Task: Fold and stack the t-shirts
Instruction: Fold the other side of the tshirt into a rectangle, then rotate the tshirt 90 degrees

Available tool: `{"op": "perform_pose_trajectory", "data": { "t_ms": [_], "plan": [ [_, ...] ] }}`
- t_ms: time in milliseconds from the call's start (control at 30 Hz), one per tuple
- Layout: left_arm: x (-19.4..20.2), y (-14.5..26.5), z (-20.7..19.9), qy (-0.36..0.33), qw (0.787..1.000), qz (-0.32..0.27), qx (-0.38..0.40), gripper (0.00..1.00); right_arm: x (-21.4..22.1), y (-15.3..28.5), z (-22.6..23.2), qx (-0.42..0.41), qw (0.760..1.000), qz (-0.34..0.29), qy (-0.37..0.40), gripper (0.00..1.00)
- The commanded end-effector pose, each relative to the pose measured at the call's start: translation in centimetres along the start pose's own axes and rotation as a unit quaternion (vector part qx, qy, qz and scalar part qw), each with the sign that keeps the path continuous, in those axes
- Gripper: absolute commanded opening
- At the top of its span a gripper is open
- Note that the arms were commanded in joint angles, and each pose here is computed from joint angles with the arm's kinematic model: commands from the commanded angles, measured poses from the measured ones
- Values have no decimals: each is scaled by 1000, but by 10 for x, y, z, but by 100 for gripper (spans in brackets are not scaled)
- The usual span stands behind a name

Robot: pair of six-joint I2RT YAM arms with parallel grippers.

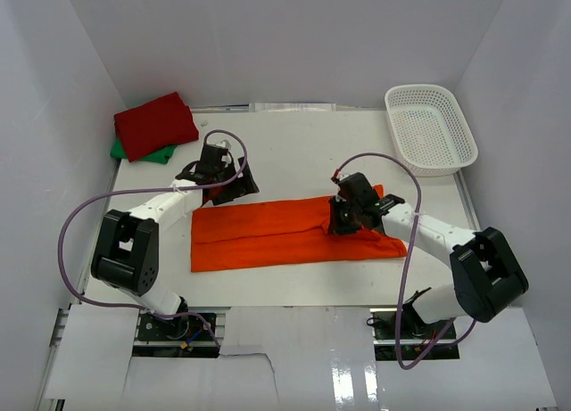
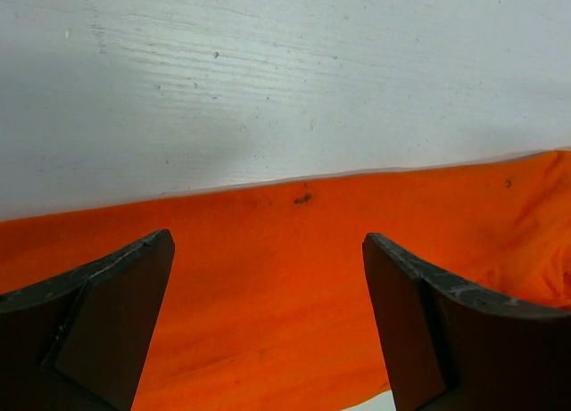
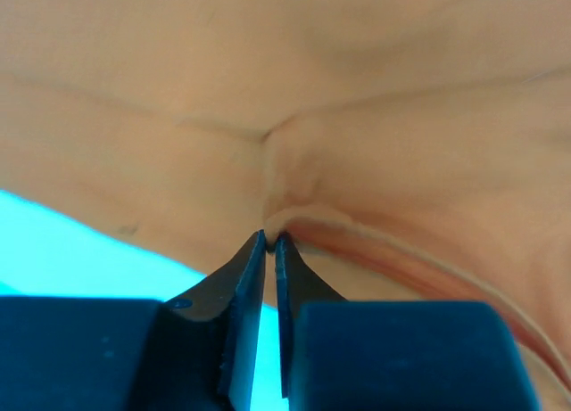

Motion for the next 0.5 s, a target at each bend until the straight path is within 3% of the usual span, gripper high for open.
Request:
{"op": "perform_pose_trajectory", "data": {
  "t_ms": [0,33,67,167,333,433,467],
  "plan": [
    [1,0,-5,-5,1000,-1,15,98,30,6,32,-60,995,50,-55,16],
    [2,-1,-3,-5,1000,1,13,98,32,10,37,-66,995,51,-60,20],
    [3,-2,-4,-5,1000,2,15,98,35,12,40,-67,994,55,-74,33],
    [4,-5,-2,-12,1000,8,12,98,31,24,35,-41,994,49,-85,52],
    [5,-16,7,-24,999,31,-25,98,10,49,5,68,996,11,-57,53],
    [7,-14,15,-18,998,33,-40,98,15,52,-8,107,993,15,-47,46],
    [8,-12,24,-8,998,34,-45,98,22,51,-11,116,992,27,-45,37]
  ]
}}
Point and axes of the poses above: each gripper's point midway between its finger pads, its own y axis back along the fingers, its own z axis along the line the jaws close on, x = y × z, the point moved 3 cm from there along y, back along the fingers, and after that the axes turned 13 degrees about y, right-handed, at the moved point
